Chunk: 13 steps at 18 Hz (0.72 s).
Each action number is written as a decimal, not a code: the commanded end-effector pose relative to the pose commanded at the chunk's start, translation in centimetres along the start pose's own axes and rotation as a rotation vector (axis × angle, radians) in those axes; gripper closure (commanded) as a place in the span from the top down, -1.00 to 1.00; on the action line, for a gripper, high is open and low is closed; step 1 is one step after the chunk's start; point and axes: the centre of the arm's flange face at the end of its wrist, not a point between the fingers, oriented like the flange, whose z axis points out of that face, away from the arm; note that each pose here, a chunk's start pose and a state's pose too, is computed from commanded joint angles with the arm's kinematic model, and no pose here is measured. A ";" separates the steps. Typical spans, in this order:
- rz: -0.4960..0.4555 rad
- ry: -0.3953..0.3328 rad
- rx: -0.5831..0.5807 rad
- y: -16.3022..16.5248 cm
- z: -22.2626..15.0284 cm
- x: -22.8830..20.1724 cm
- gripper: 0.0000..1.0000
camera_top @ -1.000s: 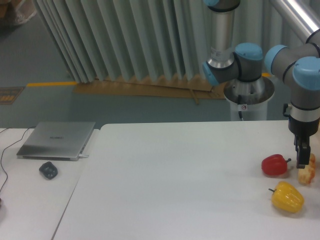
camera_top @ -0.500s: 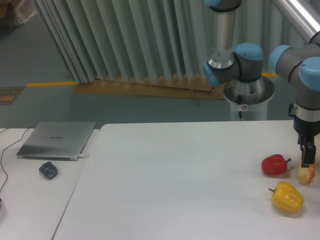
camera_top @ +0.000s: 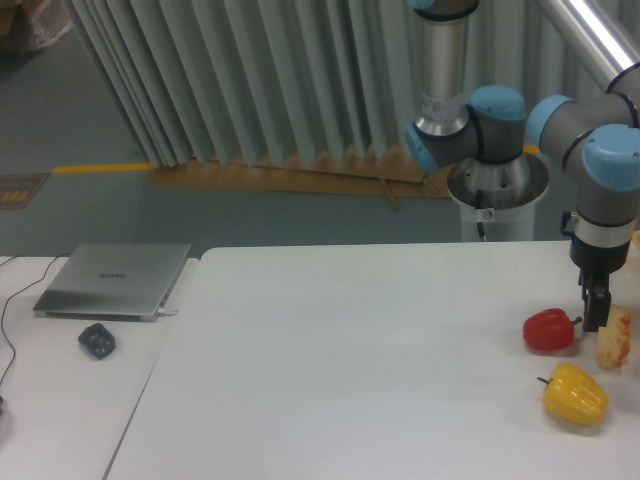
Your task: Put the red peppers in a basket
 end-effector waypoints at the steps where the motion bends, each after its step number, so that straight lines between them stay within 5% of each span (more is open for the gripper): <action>1: 0.000 0.009 0.005 -0.2 0.5 0.2 1.00; 13: 0.049 0.029 0.009 -2.9 1.8 -0.6 1.00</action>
